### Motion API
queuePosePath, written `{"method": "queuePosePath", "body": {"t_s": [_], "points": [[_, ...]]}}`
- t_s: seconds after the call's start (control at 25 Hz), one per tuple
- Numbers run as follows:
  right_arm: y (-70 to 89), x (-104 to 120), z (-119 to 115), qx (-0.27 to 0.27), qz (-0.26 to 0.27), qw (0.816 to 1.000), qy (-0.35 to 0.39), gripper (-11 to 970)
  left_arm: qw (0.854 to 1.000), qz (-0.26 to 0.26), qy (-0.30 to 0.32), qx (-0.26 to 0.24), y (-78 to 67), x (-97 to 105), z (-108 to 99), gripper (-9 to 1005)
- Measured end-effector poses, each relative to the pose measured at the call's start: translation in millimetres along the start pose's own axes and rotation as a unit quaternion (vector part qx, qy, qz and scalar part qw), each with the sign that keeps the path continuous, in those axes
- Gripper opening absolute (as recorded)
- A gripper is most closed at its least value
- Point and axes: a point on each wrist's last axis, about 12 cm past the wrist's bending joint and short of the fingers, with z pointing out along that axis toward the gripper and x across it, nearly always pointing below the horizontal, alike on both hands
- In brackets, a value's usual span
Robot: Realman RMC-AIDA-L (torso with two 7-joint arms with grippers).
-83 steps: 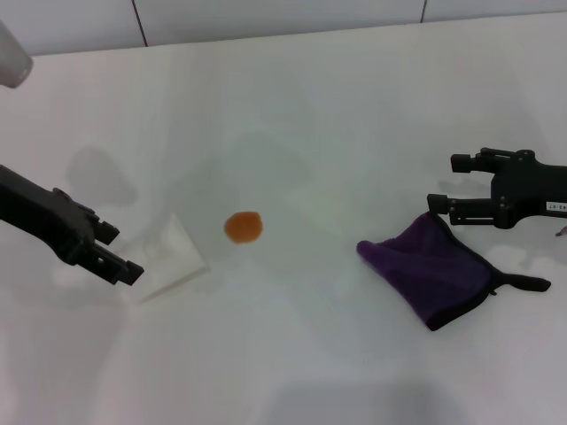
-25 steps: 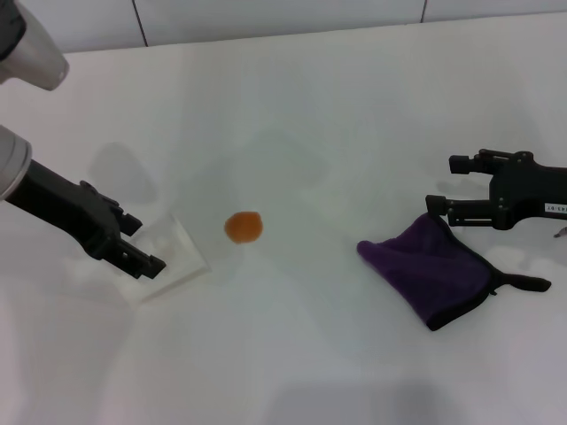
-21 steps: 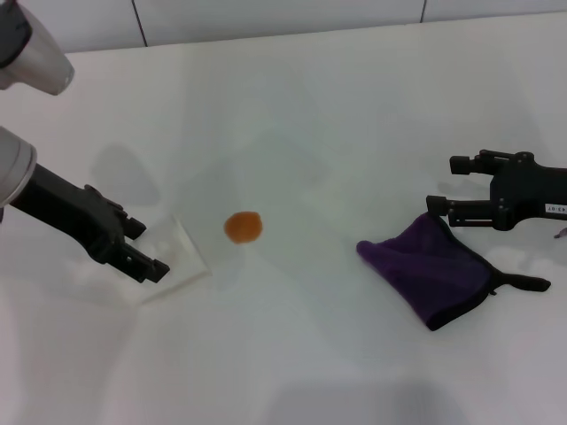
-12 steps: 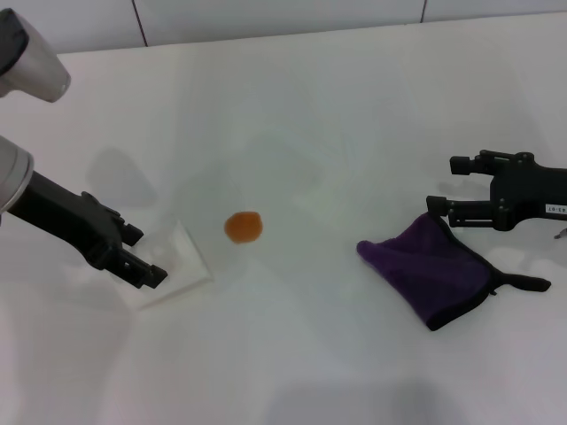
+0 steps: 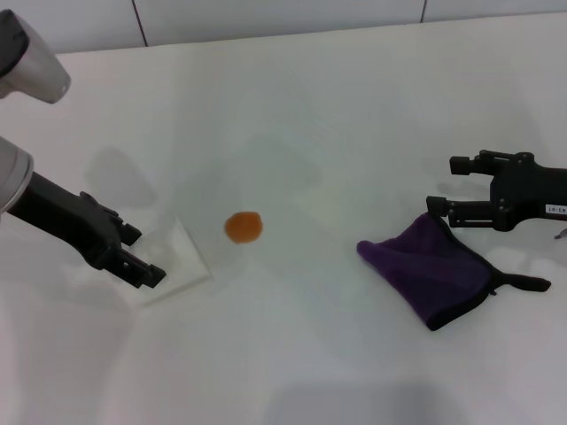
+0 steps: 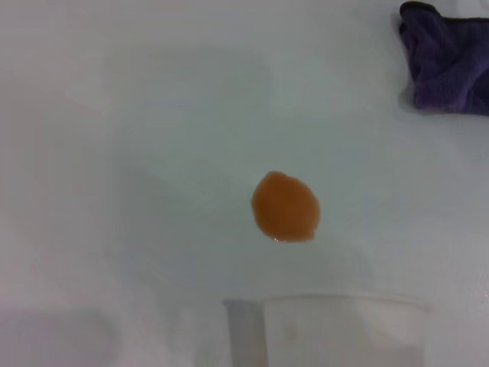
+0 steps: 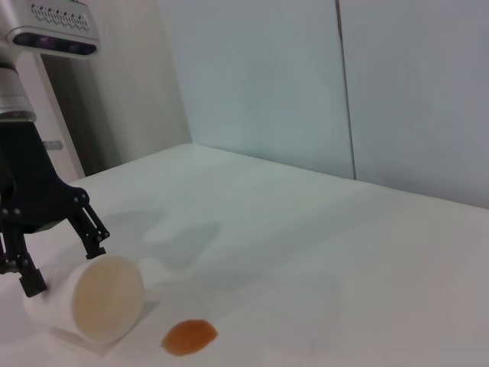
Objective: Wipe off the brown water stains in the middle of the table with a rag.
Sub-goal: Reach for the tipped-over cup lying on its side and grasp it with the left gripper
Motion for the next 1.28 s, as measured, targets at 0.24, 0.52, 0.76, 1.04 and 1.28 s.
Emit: {"method": "queuePosePath", "body": {"t_s": [0.24, 0.52, 0.76, 1.04, 1.28], "points": [[-0.3, 0.0, -0.1, 0.001, -0.002, 1.000, 0.000, 827, 1.000, 0.004, 0.001, 0.002, -1.5, -2.9, 2.6, 810], [-0.3, 0.5, 0.0, 0.002, -0.002, 1.000, 0.000, 827, 1.000, 0.011, 0.003, 0.006, -2.8, -5.6, 7.1, 808], [-0.2, 0.7, 0.0, 0.002, -0.002, 1.000, 0.000, 827, 1.000, 0.011, 0.007, 0.002, -2.1, -4.9, 8.0, 807], [-0.3, 0.4, 0.0, 0.002, -0.002, 1.000, -0.001, 828, 1.000, 0.009, 0.008, -0.002, -1.2, -4.3, 8.1, 805], [-0.4, -0.3, 0.0, 0.002, -0.002, 1.000, -0.004, 828, 1.000, 0.009, 0.008, -0.003, -0.8, -4.1, 8.0, 803]]}}
